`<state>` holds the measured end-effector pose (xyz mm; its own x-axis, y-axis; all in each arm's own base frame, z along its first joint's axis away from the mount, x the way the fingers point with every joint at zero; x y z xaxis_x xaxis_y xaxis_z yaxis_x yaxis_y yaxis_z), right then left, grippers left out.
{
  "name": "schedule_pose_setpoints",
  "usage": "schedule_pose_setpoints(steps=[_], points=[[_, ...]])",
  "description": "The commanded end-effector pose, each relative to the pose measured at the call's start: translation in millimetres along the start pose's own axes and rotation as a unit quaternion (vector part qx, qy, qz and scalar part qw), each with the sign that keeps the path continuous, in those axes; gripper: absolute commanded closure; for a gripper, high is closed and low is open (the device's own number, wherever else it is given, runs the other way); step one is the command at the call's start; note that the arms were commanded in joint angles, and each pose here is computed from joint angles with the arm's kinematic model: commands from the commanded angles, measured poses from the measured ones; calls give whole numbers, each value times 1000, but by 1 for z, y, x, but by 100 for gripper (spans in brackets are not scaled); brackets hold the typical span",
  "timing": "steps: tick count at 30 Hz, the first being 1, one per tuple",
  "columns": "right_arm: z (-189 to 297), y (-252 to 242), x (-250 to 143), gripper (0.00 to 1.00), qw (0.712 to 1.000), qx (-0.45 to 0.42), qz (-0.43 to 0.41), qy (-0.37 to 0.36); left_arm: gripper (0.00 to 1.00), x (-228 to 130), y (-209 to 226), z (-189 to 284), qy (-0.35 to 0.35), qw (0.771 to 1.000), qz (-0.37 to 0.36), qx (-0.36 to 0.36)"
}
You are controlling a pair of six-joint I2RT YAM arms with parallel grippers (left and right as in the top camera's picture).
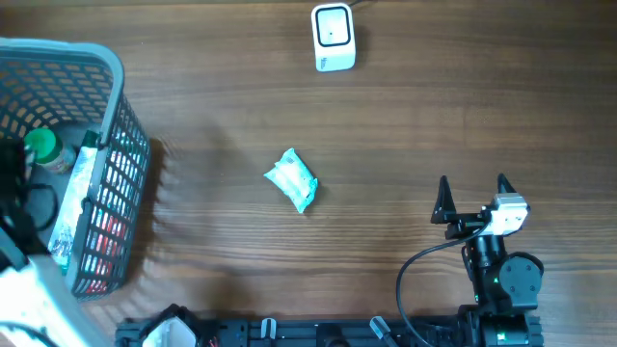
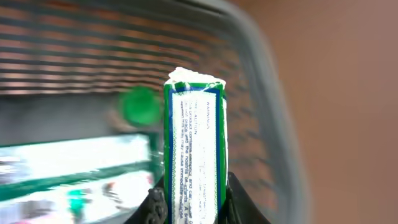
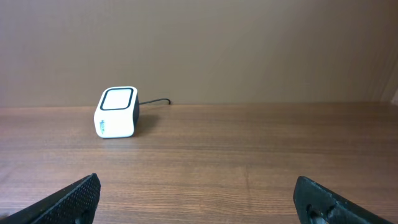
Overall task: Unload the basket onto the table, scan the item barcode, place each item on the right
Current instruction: 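Place the slim green box on the table right of the packet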
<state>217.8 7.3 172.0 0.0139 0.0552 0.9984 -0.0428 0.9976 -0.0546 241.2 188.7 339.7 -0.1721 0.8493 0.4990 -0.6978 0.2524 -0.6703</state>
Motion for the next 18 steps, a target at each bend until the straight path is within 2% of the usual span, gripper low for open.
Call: schedule_pose_setpoints(steps=[1, 6, 8, 12, 18], points=[[0, 0, 0, 0, 1000, -2, -5, -1, 83, -39, -57, 59, 70, 982, -53, -167], [0, 0, 0, 0, 1000, -2, -4, -1, 83, -91, -84, 112, 139, 948, -111, -263], [0, 0, 0, 0, 1000, -2, -5, -1, 85, -120, -89, 125, 192, 929, -138, -284], [0, 0, 0, 0, 1000, -2, -4, -1, 86, -166, -89, 133, 275, 900, -180, -287], [0, 0, 0, 0, 1000, -2, -5, -1, 85, -244, -90, 126, 366, 858, -262, -248]])
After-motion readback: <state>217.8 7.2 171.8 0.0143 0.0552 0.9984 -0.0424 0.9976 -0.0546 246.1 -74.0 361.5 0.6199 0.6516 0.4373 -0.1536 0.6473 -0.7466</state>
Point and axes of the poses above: each gripper's point midway between its finger pads, its own z axis back along the fingers, its own y axis along the line the jaws close on, x = y × z, the point moved 3 cm from there along z, back along the fingers, and after that the axes turned 5 degrees about z, right-handed, at the moved point
